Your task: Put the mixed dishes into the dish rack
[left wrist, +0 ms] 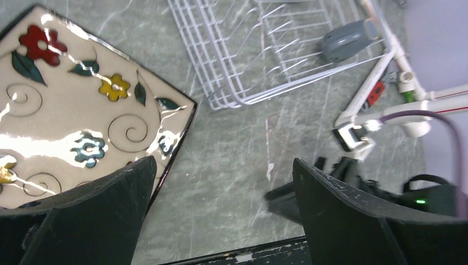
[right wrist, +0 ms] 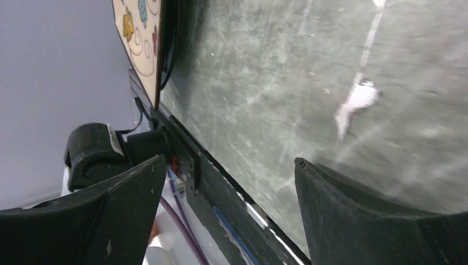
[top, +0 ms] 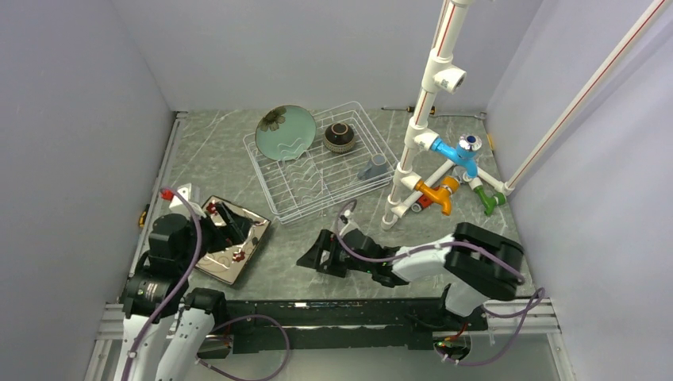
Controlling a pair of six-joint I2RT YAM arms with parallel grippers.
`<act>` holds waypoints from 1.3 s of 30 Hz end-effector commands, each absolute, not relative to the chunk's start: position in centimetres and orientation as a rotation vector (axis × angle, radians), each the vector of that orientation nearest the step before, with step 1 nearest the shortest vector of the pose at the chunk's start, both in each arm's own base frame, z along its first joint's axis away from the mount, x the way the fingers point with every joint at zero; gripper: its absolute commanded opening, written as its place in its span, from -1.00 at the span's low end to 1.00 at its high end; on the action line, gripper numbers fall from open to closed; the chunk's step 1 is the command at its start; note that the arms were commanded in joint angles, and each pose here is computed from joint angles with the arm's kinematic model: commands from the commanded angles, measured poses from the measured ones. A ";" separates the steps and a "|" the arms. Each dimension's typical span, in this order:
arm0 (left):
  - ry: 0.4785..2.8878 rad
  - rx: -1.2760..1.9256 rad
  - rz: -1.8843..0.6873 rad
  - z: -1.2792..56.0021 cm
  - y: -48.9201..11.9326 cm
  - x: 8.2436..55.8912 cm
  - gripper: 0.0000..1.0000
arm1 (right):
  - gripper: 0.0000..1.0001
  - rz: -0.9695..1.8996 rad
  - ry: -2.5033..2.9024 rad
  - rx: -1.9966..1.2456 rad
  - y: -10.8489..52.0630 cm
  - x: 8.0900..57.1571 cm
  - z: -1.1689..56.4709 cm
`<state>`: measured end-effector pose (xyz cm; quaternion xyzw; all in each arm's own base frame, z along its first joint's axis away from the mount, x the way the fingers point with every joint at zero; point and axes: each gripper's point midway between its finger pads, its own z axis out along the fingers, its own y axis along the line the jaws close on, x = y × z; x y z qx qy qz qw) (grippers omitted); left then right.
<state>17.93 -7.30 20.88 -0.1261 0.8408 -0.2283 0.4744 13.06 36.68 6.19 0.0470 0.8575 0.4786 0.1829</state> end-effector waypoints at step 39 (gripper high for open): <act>1.694 -0.121 -0.885 36.1 -10.3 12.1 0.91 | -0.16 1.630 2.484 0.383 57.3 11.6 2.6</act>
